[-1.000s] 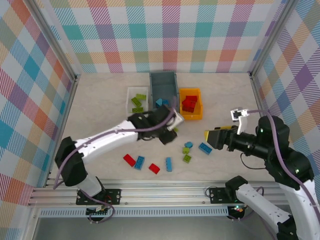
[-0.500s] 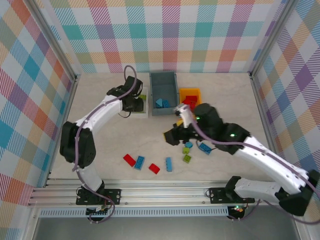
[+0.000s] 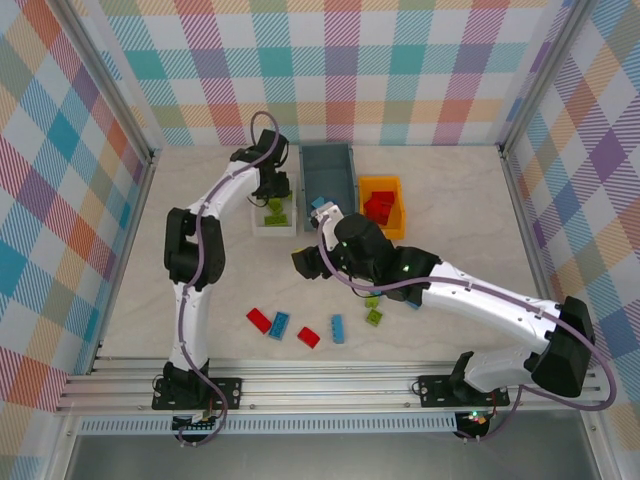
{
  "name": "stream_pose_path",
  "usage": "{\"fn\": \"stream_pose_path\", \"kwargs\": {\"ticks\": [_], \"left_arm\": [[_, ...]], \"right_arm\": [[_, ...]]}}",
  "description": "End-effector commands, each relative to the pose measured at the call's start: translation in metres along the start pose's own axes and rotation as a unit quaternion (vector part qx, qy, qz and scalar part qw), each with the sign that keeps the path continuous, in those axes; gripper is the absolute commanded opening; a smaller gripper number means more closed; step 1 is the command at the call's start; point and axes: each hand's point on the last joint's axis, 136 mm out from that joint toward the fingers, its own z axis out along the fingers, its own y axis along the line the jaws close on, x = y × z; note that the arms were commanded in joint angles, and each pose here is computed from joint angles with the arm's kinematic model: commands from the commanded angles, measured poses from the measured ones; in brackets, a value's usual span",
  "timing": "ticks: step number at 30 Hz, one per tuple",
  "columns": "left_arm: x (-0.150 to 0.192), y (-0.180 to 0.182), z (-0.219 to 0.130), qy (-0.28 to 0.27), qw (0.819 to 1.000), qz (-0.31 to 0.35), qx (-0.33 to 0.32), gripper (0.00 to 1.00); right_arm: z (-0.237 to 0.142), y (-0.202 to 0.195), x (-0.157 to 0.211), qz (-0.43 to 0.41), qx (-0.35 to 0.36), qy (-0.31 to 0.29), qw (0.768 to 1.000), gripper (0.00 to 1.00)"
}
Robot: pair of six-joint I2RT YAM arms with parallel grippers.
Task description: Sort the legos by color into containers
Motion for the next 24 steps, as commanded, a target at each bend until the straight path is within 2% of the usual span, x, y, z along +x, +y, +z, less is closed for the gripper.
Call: {"fn": "stream_pose_path", "kwargs": {"ticks": [1, 4, 8, 10, 13, 14, 16, 18, 21, 24], "left_arm": [[0.005, -0.001, -0.001, 0.021, 1.000, 0.009, 0.011, 0.53], [0.006, -0.001, -0.011, 0.014, 1.000, 0.005, 0.016, 0.59], [-0.001, 0.000, -0.038, -0.012, 1.000, -0.006, 0.025, 0.60], [-0.004, 0.001, -0.055, -0.029, 0.999, -0.015, 0.032, 0.60], [-0.005, -0.005, -0.087, -0.058, 0.996, -0.028, 0.054, 0.59], [-0.004, -0.009, -0.100, -0.069, 0.995, -0.026, 0.061, 0.59], [0.007, -0.024, -0.127, -0.089, 0.992, -0.016, 0.085, 0.59], [0.027, -0.047, -0.151, -0.104, 0.987, 0.013, 0.122, 0.60], [0.079, -0.088, -0.184, -0.112, 0.976, 0.047, 0.180, 0.60], [0.143, -0.130, -0.214, -0.121, 0.961, 0.079, 0.236, 0.60]], "right_arm": [[-0.008, 0.000, -0.009, 0.014, -0.001, -0.023, 1.000, 0.75], [-0.005, -0.002, -0.004, 0.018, 0.004, -0.017, 1.000, 0.75], [-0.006, -0.010, 0.001, 0.030, 0.023, -0.015, 0.999, 0.75], [-0.010, -0.020, 0.005, 0.043, 0.046, -0.013, 0.998, 0.74], [-0.022, -0.054, 0.024, 0.092, 0.126, 0.001, 0.988, 0.70], [-0.030, -0.071, 0.035, 0.122, 0.167, 0.011, 0.978, 0.69], [-0.051, -0.111, 0.065, 0.201, 0.258, 0.041, 0.944, 0.68], [-0.065, -0.138, 0.094, 0.252, 0.307, 0.079, 0.914, 0.66], [-0.079, -0.169, 0.131, 0.302, 0.348, 0.141, 0.876, 0.67], [-0.088, -0.184, 0.155, 0.302, 0.363, 0.189, 0.861, 0.70]]}}
